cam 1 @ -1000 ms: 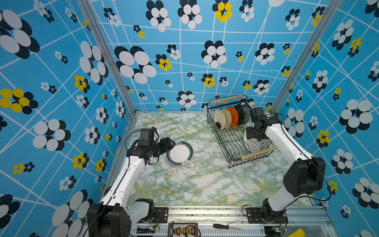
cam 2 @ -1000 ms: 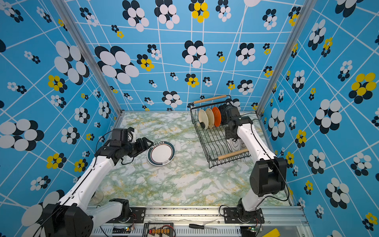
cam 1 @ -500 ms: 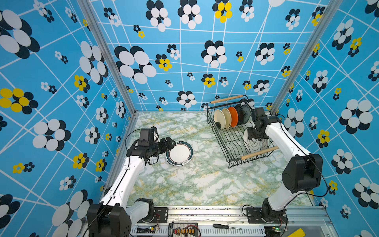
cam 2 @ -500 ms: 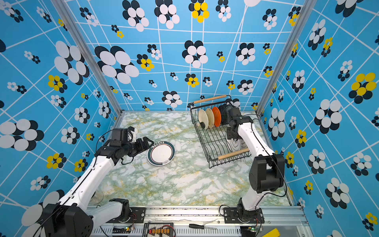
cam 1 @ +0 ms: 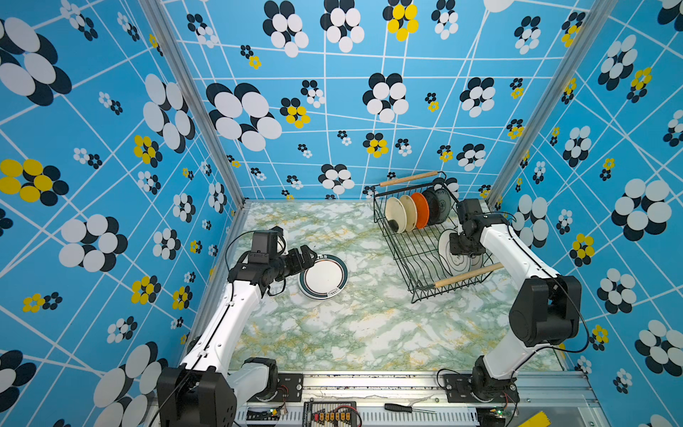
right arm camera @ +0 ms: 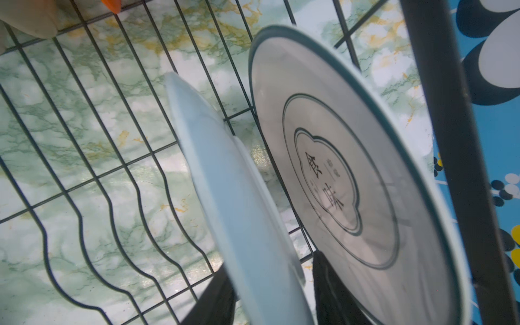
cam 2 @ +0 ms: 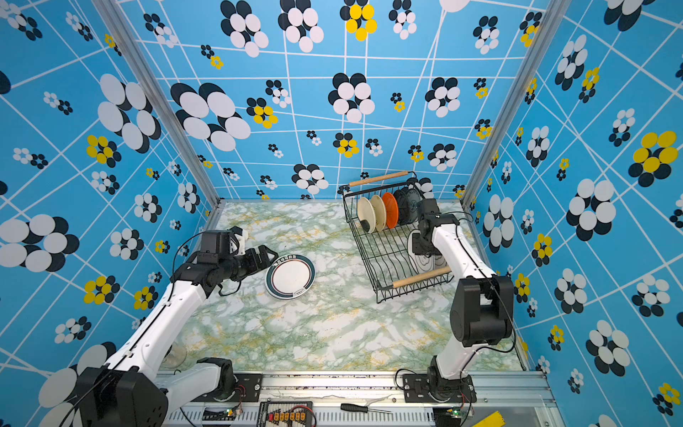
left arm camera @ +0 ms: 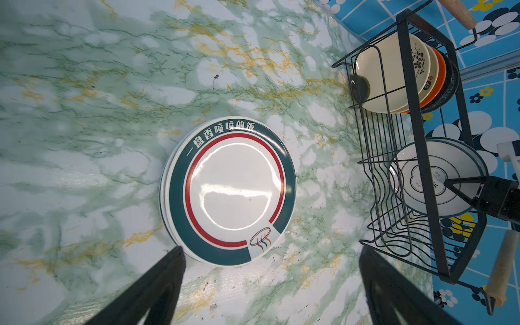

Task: Unload the plates from the dish rack
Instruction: Pick up the plate from the dish rack.

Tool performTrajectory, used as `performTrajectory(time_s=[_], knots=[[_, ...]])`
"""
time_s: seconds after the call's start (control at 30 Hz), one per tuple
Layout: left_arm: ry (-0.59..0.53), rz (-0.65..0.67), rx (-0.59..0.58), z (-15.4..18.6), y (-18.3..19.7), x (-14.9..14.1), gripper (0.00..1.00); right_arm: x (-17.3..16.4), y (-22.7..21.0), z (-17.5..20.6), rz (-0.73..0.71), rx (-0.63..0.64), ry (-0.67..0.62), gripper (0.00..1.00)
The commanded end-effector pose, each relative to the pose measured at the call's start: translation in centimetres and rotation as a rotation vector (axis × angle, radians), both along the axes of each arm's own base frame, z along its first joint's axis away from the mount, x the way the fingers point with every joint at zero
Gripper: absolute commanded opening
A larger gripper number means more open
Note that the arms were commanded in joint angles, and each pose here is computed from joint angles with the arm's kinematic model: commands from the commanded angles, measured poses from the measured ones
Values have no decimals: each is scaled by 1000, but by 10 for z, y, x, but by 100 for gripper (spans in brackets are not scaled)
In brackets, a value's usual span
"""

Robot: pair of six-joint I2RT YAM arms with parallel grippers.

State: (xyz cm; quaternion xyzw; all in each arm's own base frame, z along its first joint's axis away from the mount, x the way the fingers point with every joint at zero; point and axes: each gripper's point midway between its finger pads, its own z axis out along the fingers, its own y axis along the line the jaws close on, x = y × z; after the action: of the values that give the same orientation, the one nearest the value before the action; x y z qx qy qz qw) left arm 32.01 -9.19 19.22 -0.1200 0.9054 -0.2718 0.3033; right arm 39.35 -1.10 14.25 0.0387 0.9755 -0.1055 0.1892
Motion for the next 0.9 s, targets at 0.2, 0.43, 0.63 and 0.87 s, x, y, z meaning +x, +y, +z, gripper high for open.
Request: performTrajectory(time_s=[0.2,0.43,0.63,0.87], knots=[[-26,26,13,2,6,6,99,-4,-2,-15,12,-1,22,31],[-34,52,22,2,10,5,99,-5,-6,-13,21,-27,4,19],[-11,110,40,-4,18,5,99,-5,-6,-4,36,-35,-28,10],[26,126,39,-14,19,8,99,-5,-2,20,56,-14,-75,2]])
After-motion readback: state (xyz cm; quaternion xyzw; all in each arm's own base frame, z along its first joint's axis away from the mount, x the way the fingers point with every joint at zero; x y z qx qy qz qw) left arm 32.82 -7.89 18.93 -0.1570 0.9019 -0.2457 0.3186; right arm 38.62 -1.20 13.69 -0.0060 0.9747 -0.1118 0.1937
